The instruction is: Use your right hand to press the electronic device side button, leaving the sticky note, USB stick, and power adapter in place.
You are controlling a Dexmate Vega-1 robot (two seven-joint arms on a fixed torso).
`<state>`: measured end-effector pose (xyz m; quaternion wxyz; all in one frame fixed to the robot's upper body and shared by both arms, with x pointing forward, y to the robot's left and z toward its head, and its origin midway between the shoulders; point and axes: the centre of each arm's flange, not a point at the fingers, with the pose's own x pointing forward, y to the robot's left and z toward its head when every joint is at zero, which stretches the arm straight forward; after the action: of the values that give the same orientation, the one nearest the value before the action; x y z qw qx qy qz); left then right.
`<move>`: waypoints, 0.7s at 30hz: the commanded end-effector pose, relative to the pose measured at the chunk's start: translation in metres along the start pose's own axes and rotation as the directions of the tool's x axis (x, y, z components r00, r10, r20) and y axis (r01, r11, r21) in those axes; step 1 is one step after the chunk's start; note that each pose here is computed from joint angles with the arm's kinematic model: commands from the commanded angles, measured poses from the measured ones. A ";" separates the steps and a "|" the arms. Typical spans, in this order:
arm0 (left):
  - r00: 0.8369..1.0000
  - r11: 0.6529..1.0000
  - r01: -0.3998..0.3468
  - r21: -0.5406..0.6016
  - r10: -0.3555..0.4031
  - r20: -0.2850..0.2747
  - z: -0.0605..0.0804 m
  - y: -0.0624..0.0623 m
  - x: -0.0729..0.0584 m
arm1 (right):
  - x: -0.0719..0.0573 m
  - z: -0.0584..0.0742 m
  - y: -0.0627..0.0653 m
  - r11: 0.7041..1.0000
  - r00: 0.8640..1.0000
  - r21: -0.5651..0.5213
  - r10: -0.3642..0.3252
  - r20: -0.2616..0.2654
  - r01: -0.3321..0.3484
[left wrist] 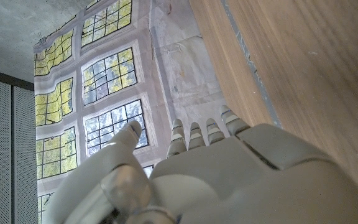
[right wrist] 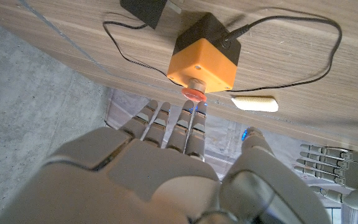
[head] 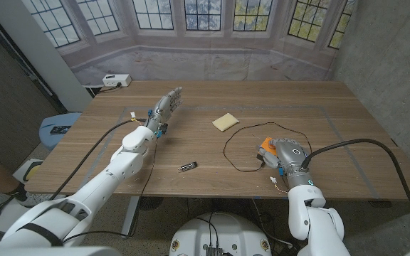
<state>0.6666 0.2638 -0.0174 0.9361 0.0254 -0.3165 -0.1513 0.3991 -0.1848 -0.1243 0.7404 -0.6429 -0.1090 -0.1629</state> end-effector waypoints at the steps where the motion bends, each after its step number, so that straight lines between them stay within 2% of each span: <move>1: 1.000 1.000 0.003 0.000 -0.003 -0.005 0.000 -0.003 -0.002 | 0.001 -0.003 0.004 1.000 1.000 0.005 0.003 0.002 -0.003; 21: 1.000 1.000 0.000 0.000 0.000 -0.011 -0.003 -0.005 -0.004 | 0.003 -0.004 0.006 1.000 1.000 0.008 0.016 0.022 -0.016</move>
<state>0.6640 0.2614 -0.0205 0.9370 0.0259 -0.3138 -0.1514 0.4025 -0.1880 -0.1276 0.7423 -0.6417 -0.1124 -0.1567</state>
